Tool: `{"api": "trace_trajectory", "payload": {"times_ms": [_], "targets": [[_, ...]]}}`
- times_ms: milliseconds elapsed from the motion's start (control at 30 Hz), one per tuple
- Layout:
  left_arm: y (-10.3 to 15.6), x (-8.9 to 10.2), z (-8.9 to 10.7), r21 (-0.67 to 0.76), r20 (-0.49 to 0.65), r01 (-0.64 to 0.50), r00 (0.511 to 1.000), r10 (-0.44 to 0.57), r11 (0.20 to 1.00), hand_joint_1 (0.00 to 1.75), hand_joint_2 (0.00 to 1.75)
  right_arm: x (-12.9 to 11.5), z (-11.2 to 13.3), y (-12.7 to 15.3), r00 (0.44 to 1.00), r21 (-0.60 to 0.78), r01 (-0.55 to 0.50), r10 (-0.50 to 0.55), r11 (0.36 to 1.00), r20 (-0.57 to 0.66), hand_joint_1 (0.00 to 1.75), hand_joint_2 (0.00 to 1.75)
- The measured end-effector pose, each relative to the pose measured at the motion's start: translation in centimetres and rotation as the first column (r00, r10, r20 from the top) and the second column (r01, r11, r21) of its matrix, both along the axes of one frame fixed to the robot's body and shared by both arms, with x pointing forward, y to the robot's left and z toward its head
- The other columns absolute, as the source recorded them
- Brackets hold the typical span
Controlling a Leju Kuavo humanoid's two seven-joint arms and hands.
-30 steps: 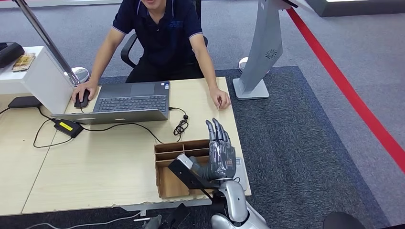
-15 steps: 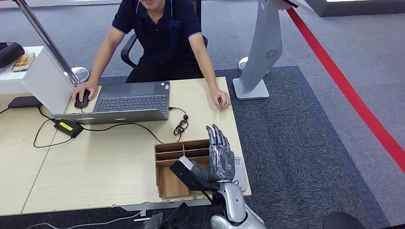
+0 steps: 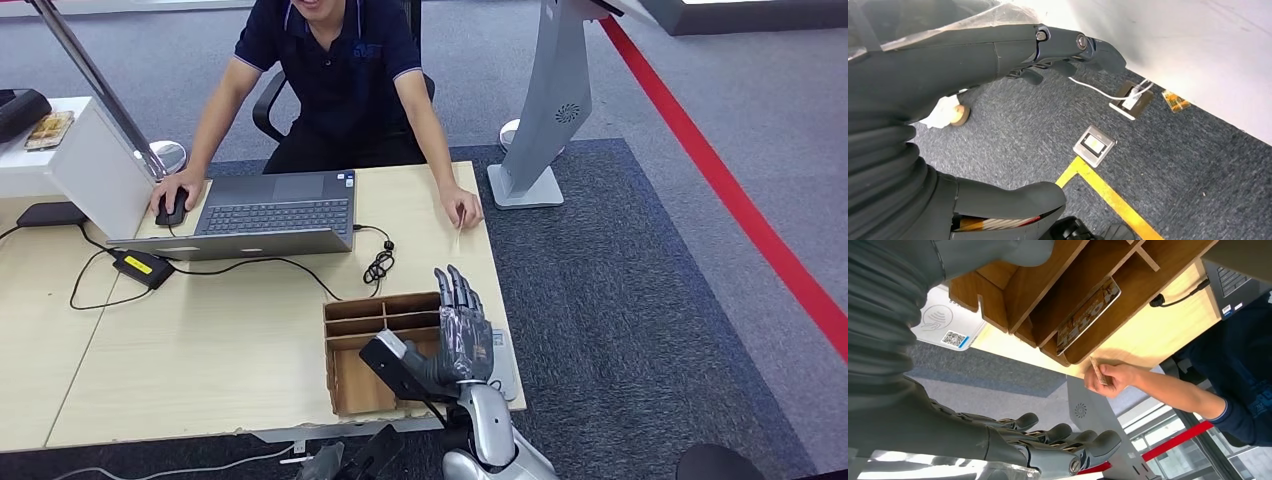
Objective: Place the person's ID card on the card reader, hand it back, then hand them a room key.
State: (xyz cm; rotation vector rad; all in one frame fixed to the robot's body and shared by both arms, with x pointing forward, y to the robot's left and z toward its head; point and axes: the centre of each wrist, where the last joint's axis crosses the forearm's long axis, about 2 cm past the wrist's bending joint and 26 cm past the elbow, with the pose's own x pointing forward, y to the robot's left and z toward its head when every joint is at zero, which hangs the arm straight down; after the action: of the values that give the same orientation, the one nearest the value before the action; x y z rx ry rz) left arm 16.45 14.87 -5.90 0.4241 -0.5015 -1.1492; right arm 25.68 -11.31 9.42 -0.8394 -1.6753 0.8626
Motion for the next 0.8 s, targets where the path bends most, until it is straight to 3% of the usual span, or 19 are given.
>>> {"api": "trace_trajectory", "payload": {"times_ms": [800], "targets": [[-0.24,0.23,0.17,0.004,0.011,0.031,0.999,-0.031,1.000,0.00,1.75,0.33,-0.21,-0.17,1.000,-0.014,0.011,-0.011,1.000,0.011,0.00,1.75]]}}
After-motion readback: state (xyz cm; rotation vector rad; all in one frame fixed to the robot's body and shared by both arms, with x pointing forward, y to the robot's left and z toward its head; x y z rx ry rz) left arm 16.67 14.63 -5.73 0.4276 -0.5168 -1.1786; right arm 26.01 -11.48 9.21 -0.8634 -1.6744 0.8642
